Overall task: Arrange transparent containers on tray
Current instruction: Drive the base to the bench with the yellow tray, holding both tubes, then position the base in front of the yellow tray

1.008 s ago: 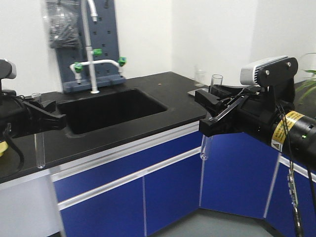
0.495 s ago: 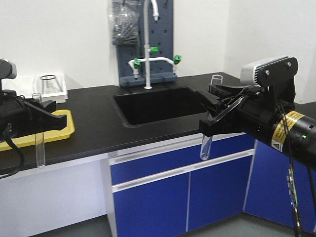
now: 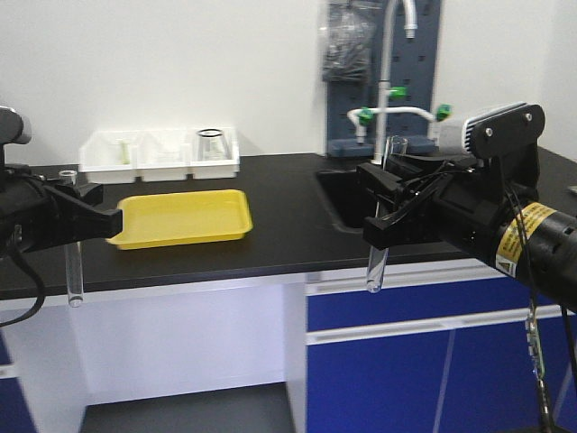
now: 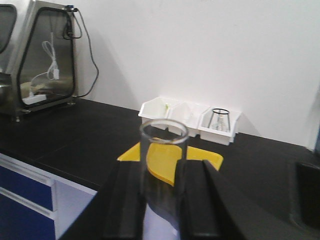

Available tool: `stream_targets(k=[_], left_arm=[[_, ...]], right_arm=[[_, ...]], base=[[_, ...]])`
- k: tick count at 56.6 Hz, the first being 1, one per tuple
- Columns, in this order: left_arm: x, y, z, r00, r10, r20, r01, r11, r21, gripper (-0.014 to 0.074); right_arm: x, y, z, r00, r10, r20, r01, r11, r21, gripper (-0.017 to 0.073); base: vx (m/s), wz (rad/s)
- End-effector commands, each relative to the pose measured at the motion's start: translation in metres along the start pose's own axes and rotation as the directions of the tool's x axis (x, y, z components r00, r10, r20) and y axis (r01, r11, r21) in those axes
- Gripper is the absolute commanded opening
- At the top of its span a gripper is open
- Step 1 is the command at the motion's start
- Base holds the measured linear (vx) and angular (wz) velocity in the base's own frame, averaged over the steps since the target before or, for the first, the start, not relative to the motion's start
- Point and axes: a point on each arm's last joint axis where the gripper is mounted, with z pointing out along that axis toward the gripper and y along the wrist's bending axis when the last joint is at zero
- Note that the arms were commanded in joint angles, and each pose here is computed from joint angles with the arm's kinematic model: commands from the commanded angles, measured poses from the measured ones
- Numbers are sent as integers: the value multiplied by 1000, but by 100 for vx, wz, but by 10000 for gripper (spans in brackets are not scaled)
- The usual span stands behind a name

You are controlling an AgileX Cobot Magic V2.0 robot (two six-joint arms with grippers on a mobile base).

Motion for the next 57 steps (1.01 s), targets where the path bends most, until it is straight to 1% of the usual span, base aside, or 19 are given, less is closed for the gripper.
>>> stream_targets(k=[1,32,57], left_arm=[[-22,-4,-14,994,-14,111,9,999,48,-6],[-22,-4,-14,994,-14,111,9,999,48,-6],[-22,-4,-14,994,-14,111,9,999,48,-6]], right_arm=[[-27,4,-8,995,-3,103,6,1000,-27,-13],[-26,4,-8,995,-3,102,6,1000,-26,-13],[-26,4,-8,995,-3,102,6,1000,-26,-13]], base=[[4,49],[15,40],[30,19]])
